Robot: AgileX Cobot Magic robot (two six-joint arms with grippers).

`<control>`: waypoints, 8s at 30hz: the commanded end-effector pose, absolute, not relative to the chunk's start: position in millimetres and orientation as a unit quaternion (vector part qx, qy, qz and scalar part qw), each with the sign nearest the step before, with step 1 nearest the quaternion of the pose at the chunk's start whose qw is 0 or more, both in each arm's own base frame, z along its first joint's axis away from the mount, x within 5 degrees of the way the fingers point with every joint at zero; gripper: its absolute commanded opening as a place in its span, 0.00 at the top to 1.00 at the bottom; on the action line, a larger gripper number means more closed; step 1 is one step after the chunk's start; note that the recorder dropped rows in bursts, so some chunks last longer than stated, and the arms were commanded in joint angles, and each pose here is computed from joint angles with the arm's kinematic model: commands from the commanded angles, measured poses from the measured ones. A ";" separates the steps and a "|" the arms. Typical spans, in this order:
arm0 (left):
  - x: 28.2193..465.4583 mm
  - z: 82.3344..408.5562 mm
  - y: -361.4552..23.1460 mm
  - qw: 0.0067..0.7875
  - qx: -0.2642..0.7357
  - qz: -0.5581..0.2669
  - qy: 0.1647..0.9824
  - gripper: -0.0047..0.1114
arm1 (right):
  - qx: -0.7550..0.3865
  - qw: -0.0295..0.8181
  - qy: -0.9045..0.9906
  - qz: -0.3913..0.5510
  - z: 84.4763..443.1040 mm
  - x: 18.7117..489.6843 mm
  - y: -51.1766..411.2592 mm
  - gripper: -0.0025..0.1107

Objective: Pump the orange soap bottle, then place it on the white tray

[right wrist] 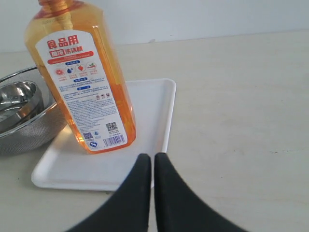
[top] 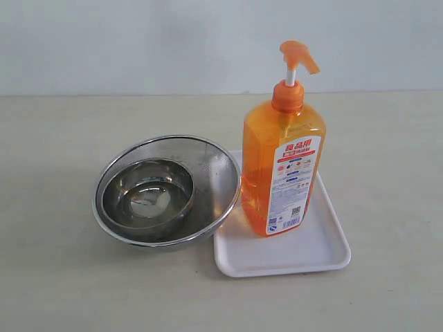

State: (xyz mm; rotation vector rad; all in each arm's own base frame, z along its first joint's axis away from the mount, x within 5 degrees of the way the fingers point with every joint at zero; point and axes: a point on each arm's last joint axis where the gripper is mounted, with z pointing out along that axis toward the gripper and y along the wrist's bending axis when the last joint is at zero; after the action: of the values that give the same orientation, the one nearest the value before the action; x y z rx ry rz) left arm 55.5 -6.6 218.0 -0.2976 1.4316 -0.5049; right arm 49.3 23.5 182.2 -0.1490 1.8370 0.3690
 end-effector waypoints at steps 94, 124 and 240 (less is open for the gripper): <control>55.4 191.8 -2.8 0.648 -0.043 -0.075 0.756 0.91 | 0.053 0.777 0.585 0.226 300.2 43.2 7.8 0.98; 55.4 191.8 -2.8 0.648 -0.043 -0.075 0.756 0.91 | -0.184 0.670 0.694 0.191 250.1 172.7 127.3 0.22; 55.4 191.8 -2.7 0.648 -0.042 -0.074 0.756 0.91 | -0.295 0.699 0.651 0.016 224.1 213.1 151.4 0.98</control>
State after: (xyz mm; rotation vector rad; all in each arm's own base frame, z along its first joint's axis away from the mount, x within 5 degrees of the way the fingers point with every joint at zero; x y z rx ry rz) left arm 55.5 -3.0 193.1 -0.0988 1.7180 -0.1795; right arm 213.9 149.9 227.3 -0.6191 1.4274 0.0301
